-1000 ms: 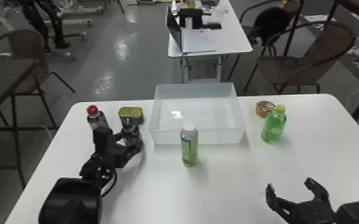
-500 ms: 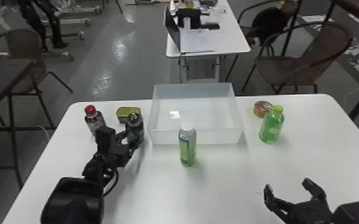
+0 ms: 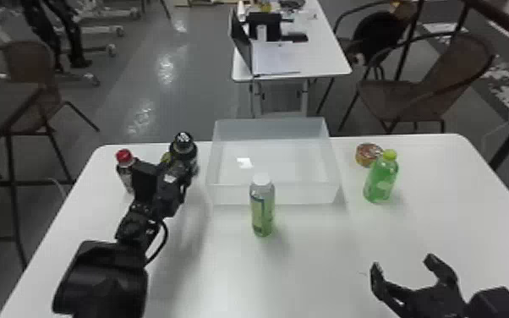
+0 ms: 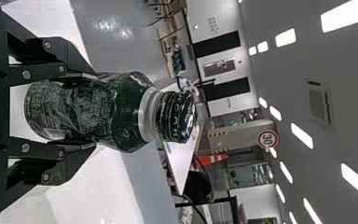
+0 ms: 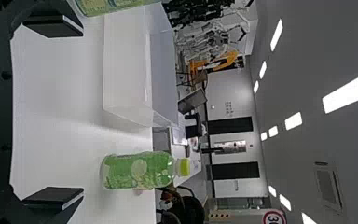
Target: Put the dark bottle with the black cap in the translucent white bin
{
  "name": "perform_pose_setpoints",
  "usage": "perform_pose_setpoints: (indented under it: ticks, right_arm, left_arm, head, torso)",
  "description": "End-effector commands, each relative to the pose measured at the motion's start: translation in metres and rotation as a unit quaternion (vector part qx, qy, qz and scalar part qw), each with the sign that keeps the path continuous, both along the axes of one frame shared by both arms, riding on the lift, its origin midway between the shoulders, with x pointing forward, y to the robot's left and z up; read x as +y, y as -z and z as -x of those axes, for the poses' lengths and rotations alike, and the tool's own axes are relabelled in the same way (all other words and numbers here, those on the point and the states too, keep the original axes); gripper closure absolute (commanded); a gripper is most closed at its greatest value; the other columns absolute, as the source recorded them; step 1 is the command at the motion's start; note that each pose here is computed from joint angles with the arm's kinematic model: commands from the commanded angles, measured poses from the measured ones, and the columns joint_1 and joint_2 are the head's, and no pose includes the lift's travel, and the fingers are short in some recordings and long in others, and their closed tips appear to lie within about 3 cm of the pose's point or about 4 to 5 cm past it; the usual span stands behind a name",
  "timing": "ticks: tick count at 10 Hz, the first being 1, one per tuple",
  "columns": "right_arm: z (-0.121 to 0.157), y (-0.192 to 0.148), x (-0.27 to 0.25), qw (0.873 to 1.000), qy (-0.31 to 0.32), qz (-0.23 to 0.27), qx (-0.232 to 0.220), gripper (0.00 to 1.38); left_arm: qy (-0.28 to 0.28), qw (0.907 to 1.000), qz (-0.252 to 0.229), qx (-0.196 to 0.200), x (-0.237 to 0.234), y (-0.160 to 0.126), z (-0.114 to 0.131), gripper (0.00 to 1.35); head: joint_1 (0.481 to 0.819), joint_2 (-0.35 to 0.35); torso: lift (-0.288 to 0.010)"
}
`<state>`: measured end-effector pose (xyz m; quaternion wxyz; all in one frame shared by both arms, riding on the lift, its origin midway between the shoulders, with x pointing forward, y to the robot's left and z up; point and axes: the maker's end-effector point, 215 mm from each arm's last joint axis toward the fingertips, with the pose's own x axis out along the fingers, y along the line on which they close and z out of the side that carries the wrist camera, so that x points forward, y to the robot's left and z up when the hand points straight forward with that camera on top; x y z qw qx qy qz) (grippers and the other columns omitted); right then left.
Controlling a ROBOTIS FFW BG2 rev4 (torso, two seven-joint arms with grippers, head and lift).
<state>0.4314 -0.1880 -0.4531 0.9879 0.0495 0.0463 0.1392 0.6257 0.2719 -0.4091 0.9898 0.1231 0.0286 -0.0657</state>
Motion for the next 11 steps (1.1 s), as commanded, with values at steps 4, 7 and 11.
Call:
perform_pose_setpoints:
  ticks: [4,7,11]
  right_arm:
    - [-0.004,0.000,0.002,1.000,-0.003,-0.001,-0.001,0.09]
    - [-0.002,0.004,0.003,1.000,-0.003,-0.002,0.003,0.09]
    - [-0.004,0.005,0.003,1.000,-0.004,-0.002,0.004,0.09]
  left_arm:
    - [0.066,0.9928,0.083,-0.055,-0.082,-0.065,-0.013,0.78]
    - [0.139,0.9853,0.099,-0.014,-0.133,-0.045,-0.020,0.78]
    - [0.154,0.9818,0.102,0.041,-0.141,0.000,-0.026,0.65]
  head:
    - [0.695,0.047]
    - [0.695,-0.024]
    - [0.695,-0.060]
  torso:
    - [-0.056]
    - [-0.056]
    - [-0.056]
